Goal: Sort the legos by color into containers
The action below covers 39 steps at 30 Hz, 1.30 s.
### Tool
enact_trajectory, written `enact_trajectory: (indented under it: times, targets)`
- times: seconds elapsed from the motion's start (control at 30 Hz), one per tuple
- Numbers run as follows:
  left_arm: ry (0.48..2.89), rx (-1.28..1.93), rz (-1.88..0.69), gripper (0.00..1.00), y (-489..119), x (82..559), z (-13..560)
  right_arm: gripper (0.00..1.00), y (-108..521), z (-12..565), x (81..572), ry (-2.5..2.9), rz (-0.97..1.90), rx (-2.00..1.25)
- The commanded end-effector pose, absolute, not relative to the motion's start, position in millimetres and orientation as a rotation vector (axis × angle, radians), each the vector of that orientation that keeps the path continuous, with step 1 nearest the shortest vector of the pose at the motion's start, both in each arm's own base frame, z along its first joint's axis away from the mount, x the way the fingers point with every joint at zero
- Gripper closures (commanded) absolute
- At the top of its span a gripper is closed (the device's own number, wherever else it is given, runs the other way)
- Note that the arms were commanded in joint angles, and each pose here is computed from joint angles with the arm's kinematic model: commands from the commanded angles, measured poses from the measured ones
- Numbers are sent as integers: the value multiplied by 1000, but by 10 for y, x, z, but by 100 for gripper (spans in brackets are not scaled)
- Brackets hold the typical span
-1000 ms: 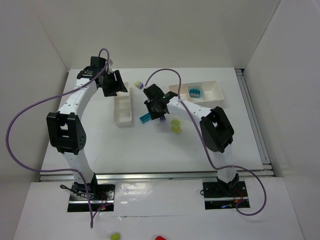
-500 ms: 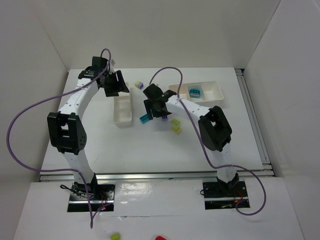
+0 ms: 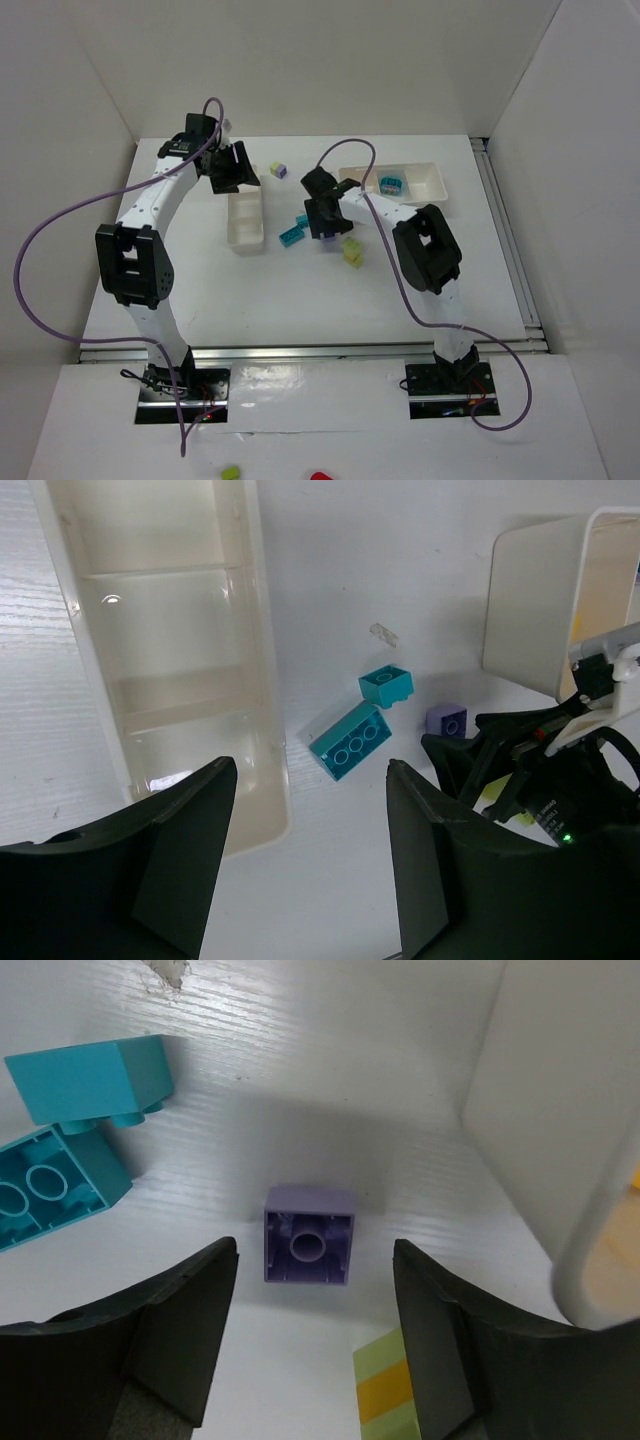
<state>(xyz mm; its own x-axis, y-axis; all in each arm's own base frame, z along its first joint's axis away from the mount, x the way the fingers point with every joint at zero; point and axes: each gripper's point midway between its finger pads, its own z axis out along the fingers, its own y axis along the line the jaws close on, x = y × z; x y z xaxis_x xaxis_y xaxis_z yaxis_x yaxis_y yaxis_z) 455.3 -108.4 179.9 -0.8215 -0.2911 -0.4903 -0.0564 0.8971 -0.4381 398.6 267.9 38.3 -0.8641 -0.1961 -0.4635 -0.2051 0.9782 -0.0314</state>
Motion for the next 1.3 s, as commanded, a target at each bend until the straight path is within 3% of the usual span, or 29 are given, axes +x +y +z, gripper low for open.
enact_trajectory:
  times: [0.0,0.17,0.23,0.33,0.47,0.57,0.97,1.27]
  targets:
    - [2491,-207,-566,29,-1124,4582,1781,31,2802,301,4047,2623,91,-317]
    - [2481,-204,-567,29,-1126,4602,1820,49,2881,237,4037,2639,137,-332]
    - [2481,-204,-567,29,-1126,4602,1820,67,2881,237,4037,2639,137,-332]
    - [2480,-208,-556,29,-1112,4607,1816,77,2879,643,4100,2561,125,-310]
    - [2480,-208,-555,29,-1114,4630,1809,77,2624,1512,4266,2363,103,-185]
    - [2482,-197,-559,29,-1159,4643,1801,77,2151,1752,4433,2316,76,-26]
    - [2487,-129,-552,29,-1369,4665,1868,75,493,1647,5072,2246,-129,461]
    - [2527,-116,-539,27,-1358,4637,1743,69,-46,1422,5269,2226,-244,574]
